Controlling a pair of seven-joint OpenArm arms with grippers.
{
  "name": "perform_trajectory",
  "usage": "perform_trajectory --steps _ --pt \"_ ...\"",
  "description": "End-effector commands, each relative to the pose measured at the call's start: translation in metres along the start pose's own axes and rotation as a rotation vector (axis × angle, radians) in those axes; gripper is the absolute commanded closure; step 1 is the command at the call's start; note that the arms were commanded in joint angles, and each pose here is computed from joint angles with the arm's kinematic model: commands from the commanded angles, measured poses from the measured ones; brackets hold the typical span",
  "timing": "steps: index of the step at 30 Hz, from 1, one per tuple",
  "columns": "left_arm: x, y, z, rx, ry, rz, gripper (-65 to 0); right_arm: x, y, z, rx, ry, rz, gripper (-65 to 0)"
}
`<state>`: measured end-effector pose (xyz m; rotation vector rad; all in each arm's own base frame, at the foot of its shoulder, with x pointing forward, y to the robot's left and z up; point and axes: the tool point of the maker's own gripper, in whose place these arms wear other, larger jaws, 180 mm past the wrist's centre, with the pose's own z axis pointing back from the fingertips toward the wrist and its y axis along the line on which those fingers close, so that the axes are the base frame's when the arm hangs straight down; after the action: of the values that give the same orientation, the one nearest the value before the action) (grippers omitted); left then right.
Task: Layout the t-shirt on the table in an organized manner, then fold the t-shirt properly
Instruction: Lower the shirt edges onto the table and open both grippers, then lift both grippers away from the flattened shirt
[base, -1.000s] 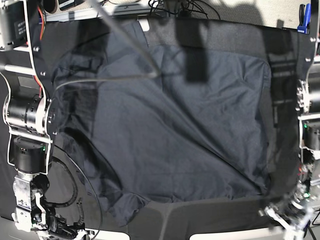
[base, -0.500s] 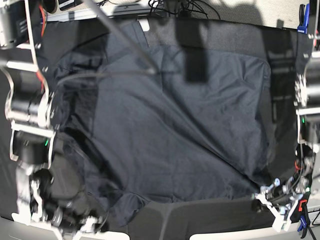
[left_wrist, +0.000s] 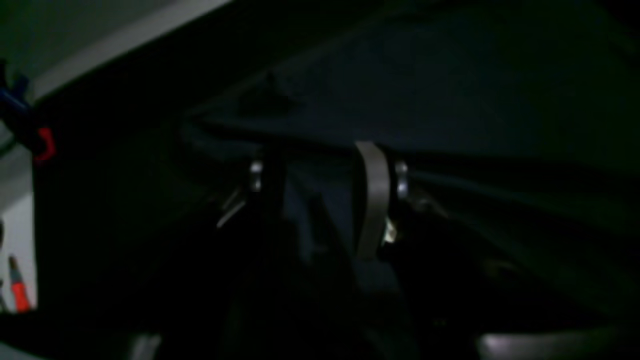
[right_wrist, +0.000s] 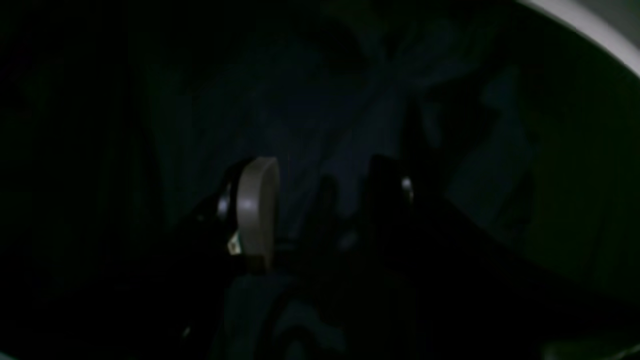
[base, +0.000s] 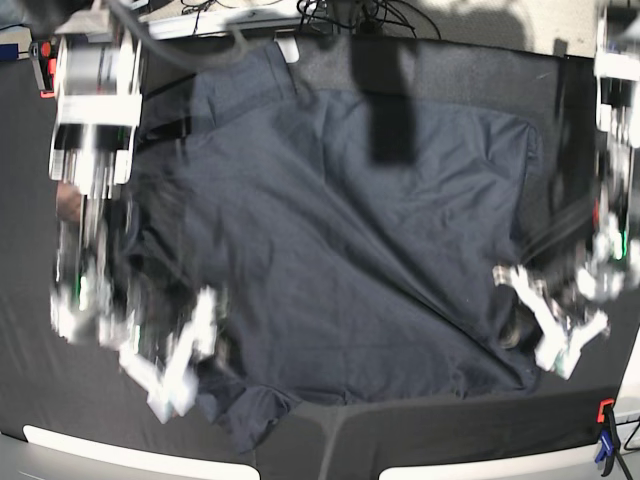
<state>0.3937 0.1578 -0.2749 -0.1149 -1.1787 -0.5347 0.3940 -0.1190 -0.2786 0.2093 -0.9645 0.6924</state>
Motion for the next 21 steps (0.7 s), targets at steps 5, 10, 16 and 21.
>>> perform_trajectory --steps 5,10,16,21 --pt "-0.003 -0.035 0.032 -0.020 0.016 -0.129 -20.0 -0.007 0.045 0.037 -0.009 -0.034 0.114 -28.6" --pt "-0.054 -0.058 0.057 -0.034 0.186 -0.187 -20.0 -0.030 0.067 0.070 -0.046 0.001 0.135 -28.6" --pt "-0.112 -0.023 0.094 0.260 0.356 0.017 -20.0 -0.065 0.059 0.108 -0.135 0.080 0.082 -28.6" --pt "-0.121 0.033 0.127 0.476 0.365 0.076 -20.0 -0.092 0.054 0.128 -0.165 0.132 0.012 -28.6"
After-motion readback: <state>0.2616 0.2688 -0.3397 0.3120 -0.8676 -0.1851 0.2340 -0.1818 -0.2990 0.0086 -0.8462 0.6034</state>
